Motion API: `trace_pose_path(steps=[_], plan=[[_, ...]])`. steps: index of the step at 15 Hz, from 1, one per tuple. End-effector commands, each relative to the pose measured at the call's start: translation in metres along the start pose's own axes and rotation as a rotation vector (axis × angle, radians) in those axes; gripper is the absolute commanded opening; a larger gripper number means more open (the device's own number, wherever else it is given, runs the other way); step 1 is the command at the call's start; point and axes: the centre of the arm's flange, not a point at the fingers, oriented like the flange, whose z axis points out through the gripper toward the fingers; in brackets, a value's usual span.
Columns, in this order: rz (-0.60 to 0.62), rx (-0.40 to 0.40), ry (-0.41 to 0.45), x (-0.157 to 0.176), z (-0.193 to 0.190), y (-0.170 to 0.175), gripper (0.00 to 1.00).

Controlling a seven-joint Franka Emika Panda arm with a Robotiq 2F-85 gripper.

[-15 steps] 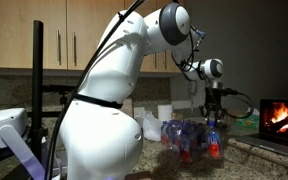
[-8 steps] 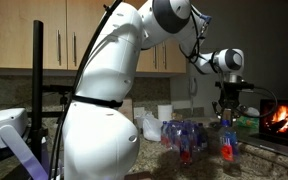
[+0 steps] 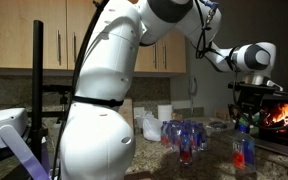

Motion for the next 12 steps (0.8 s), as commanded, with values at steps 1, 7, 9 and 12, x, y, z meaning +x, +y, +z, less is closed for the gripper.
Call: trace_pose_path(steps=[1,7,9,12], plan=[[0.003,-0.018,0.04,-0.025,-0.012,0.009,0.15],[0.019,-0.007,0.03,-0.012,-0.014,0.011,0.38],[0.019,-0.007,0.029,-0.012,-0.013,0.011,0.38],[0.009,-0.013,0.023,-0.009,-0.014,0.019,0.15]])
